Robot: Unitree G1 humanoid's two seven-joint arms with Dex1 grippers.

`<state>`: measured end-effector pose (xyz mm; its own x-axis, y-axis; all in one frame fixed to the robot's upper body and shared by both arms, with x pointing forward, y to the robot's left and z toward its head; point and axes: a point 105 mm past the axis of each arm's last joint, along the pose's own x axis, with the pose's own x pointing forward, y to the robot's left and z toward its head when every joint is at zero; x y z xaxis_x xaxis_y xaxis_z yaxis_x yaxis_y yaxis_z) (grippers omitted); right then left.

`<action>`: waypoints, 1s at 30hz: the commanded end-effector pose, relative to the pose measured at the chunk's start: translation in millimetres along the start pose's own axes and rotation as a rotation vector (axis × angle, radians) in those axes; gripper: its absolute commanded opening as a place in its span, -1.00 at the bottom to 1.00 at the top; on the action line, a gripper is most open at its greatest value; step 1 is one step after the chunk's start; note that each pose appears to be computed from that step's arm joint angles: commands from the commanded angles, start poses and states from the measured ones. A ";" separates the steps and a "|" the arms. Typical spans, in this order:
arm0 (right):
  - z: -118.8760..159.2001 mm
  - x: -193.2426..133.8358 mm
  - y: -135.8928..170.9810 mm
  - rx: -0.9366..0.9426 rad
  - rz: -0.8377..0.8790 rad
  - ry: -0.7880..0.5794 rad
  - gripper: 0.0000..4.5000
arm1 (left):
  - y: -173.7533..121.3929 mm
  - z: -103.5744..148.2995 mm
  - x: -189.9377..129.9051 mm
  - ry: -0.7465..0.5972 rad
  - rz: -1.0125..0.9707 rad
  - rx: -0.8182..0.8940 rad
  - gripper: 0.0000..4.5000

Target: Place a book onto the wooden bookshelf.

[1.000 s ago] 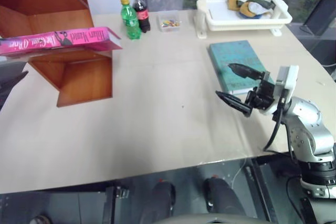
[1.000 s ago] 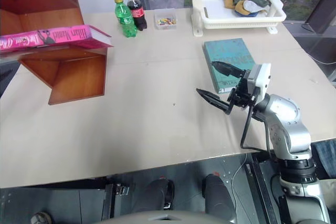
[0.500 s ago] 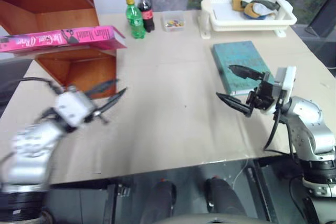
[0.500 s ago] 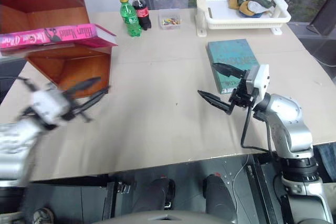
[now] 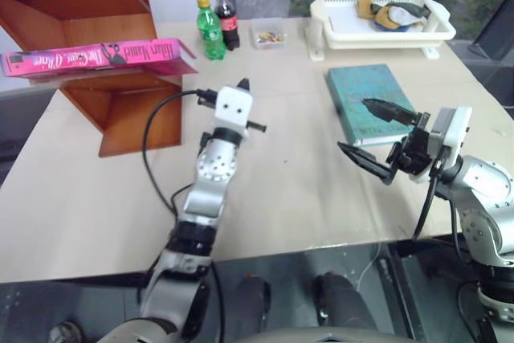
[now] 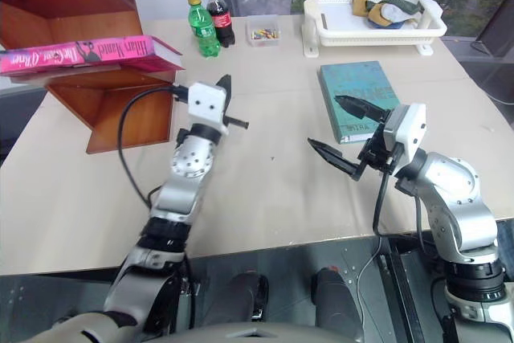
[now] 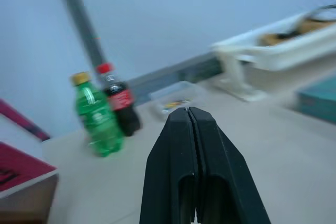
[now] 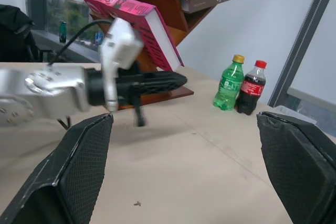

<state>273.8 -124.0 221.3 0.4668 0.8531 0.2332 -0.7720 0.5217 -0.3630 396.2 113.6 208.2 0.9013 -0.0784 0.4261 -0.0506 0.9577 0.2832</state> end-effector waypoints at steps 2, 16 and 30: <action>17.6 0.0 -3.2 -0.059 -0.015 -0.030 1.00 | 26.9 19.6 22.2 -0.056 0.247 0.016 -0.98; 17.3 0.6 -7.2 -0.075 -0.027 -0.024 1.00 | 87.6 18.3 42.5 -0.018 0.556 0.034 -0.98; 15.7 -8.5 -10.4 -0.083 -0.039 -0.007 1.00 | 47.3 34.7 22.6 -0.194 0.199 -0.050 -0.98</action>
<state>275.9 -132.1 226.8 0.4995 0.8359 0.2276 -0.7419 0.5483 -0.3859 409.6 158.4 238.7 0.8244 0.1378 0.5490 -0.2466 0.9604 0.1293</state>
